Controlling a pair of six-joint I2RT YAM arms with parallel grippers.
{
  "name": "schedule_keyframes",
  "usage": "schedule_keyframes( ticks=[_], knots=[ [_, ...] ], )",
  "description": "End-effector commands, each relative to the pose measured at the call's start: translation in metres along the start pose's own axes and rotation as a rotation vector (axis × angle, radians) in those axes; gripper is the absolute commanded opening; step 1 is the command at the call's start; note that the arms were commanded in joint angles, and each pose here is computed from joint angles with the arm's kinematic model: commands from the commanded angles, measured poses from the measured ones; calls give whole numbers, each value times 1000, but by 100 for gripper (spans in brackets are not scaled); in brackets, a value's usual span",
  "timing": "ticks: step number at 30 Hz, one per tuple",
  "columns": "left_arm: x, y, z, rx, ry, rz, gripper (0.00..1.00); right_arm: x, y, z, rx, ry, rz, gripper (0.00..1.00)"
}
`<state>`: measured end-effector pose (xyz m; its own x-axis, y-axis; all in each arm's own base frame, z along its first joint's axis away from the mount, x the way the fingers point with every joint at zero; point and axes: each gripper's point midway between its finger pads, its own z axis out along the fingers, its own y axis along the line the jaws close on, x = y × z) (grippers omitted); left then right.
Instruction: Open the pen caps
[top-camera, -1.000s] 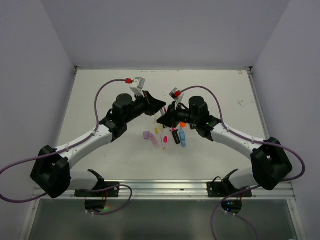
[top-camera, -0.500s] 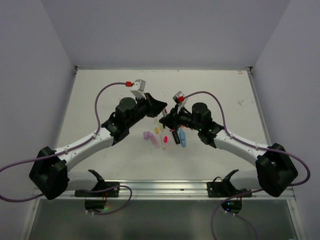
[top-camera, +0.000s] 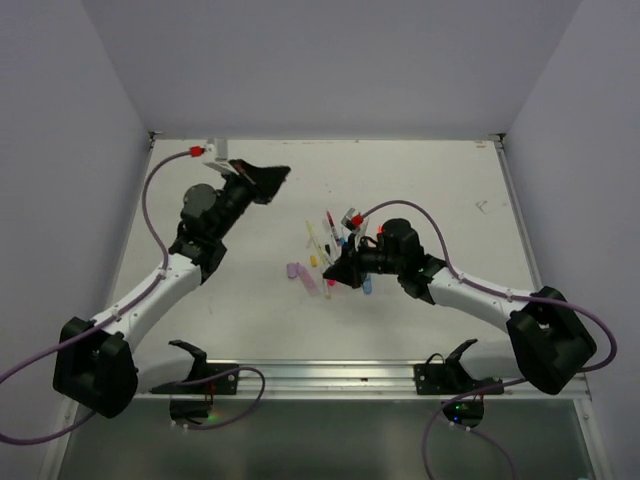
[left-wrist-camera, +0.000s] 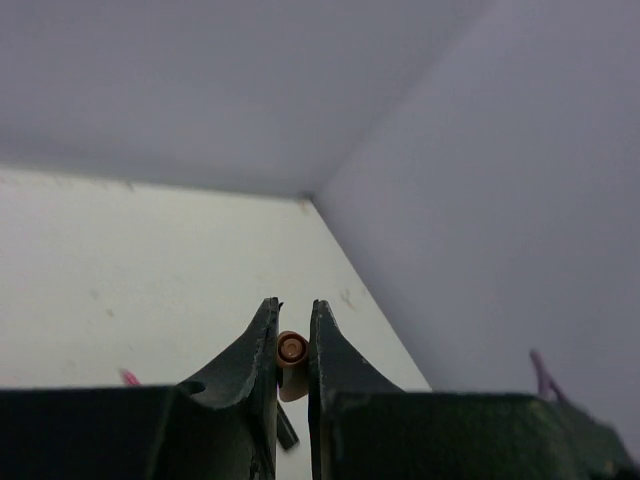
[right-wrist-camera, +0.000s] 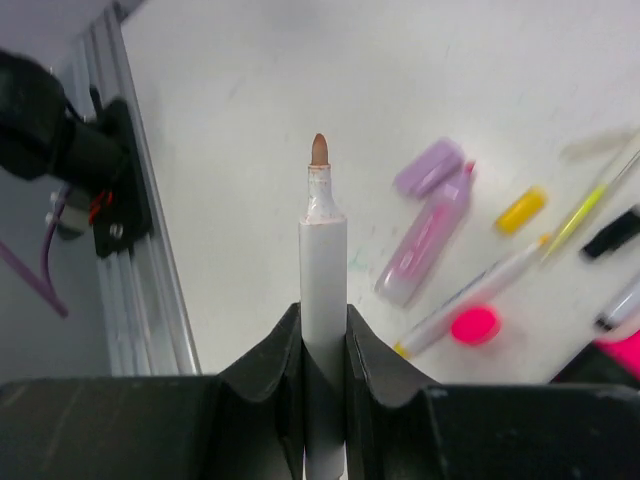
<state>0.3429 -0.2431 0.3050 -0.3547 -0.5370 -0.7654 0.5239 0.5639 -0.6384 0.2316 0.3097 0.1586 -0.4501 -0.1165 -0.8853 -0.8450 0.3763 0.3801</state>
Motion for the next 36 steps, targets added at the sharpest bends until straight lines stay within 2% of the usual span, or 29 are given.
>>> schedule_keyframes(
  ticks=[1,4,7,8,12,19,21,22,24,25,27,32,36],
  knots=[
    [-140,-39,-28,75,-469,102,0,75,12,-14,-70,254,124,0],
    [-160,-39,-35,53,-549,102,0,81,10,-12,-69,274,137,0],
    [-162,-44,-28,78,-531,113,0,74,9,-14,-46,258,138,0],
    [-154,-38,-20,69,-498,110,0,64,9,-15,-29,235,123,0],
    [-106,-12,3,34,-290,82,0,43,-32,-24,243,194,119,0],
    [-2,36,39,-86,95,11,0,19,-106,-43,640,176,237,0],
    [41,51,50,-118,234,-26,0,14,-123,-47,691,168,275,0],
    [46,49,58,-110,259,-27,0,14,-133,-45,715,179,299,0],
    [84,65,66,-165,361,-48,0,12,-152,-49,743,163,356,0],
    [85,62,75,-165,372,-41,0,13,-161,-45,746,169,373,0],
    [121,80,81,-227,469,-52,0,13,-177,-47,782,172,379,0],
    [168,95,106,-246,587,-85,5,23,-201,-31,796,225,375,0],
    [182,102,122,-257,614,-91,6,29,-212,-18,779,241,377,2]
  ],
)
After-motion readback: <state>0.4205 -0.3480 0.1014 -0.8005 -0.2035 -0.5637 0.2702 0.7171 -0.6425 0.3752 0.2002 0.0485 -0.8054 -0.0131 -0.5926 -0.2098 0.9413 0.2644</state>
